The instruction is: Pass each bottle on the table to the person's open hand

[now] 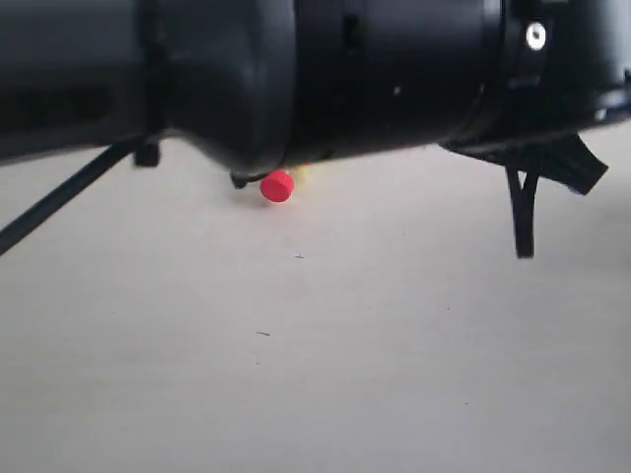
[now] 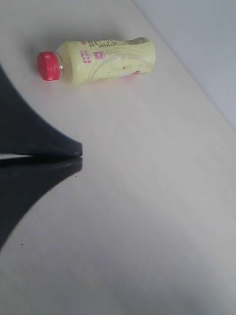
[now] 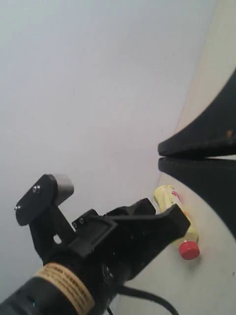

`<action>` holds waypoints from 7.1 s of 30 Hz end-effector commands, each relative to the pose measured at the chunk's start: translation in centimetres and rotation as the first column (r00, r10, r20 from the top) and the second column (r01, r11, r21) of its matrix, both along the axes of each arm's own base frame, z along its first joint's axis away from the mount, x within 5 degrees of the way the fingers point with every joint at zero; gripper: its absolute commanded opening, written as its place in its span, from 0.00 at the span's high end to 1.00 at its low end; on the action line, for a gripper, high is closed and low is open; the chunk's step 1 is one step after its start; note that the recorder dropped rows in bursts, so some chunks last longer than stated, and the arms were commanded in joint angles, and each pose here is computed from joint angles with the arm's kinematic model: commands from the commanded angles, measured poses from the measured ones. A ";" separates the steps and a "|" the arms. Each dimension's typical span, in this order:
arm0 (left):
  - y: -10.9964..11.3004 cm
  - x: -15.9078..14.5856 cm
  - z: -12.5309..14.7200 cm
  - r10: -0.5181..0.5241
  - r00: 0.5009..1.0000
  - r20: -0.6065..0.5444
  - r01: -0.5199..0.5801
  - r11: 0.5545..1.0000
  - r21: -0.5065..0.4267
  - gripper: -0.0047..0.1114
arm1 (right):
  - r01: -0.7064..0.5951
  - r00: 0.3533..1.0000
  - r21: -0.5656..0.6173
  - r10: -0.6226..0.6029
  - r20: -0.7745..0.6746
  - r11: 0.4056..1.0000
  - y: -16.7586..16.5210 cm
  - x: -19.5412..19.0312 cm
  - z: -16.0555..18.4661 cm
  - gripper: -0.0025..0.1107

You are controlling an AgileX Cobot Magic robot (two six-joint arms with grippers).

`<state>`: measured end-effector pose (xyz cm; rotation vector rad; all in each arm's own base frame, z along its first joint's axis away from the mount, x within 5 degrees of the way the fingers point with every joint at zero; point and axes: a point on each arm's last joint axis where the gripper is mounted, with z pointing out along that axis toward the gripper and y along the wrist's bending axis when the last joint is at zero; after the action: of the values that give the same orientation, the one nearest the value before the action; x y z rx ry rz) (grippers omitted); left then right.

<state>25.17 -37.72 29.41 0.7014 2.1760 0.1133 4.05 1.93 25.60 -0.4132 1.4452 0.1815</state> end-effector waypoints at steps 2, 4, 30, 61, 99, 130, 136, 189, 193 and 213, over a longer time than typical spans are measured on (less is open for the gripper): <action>3.5 -5.2 -0.2 -0.073 0.977 0.201 0.091 0.993 -0.080 0.96 | 0.004 1.000 0.006 -0.004 0.008 1.000 0.0 0.0 0.0 0.98; 6.7 -6.7 -0.7 -0.092 0.969 0.229 0.131 0.978 -0.162 0.96 | 0.004 1.000 0.006 -0.004 0.008 1.000 0.0 0.0 0.0 0.98; 30.7 -15.7 -3.9 0.019 0.931 0.365 0.200 0.808 -0.554 0.96 | 0.004 1.000 0.007 -0.004 0.008 1.000 0.0 0.0 0.0 0.98; 27.1 -11.0 -4.1 -0.052 0.934 0.354 0.043 0.999 0.033 0.96 | 0.004 1.000 0.007 -0.004 0.008 1.000 0.0 0.0 0.0 0.98; 24.1 0.4 -1.3 -0.014 1.000 0.001 0.013 0.963 -0.271 0.96 | 0.004 1.000 0.007 -0.004 0.008 1.000 0.0 0.0 0.0 0.98; 17.4 19.0 -5.8 0.224 0.918 -0.328 -0.283 0.948 -0.145 0.40 | 0.004 1.000 0.007 -0.004 0.008 1.000 0.0 0.0 0.0 0.98; 18.0 21.5 -8.2 0.233 0.924 -0.303 -0.301 0.932 -0.203 0.39 | 0.004 1.000 0.007 -0.004 0.008 1.000 0.0 0.0 0.0 0.98; 15.4 23.6 -10.4 0.166 0.948 -0.272 -0.244 0.928 -0.282 0.96 | 0.004 1.000 0.007 -0.004 0.008 1.000 0.0 0.0 0.0 0.98; 14.8 22.6 -9.4 0.181 0.933 -0.312 -0.273 0.920 -0.282 0.96 | 0.004 1.000 0.007 -0.004 0.008 1.000 0.0 0.0 0.0 0.98; 11.7 13.8 -8.0 0.104 0.971 -0.214 -0.212 0.784 -0.583 0.96 | 0.004 1.000 0.007 -0.004 0.008 1.000 0.0 0.0 0.0 0.98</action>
<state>40.17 -25.17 20.80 0.1686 2.3322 -0.4745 4.05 1.93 25.60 -0.4113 1.4457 0.1848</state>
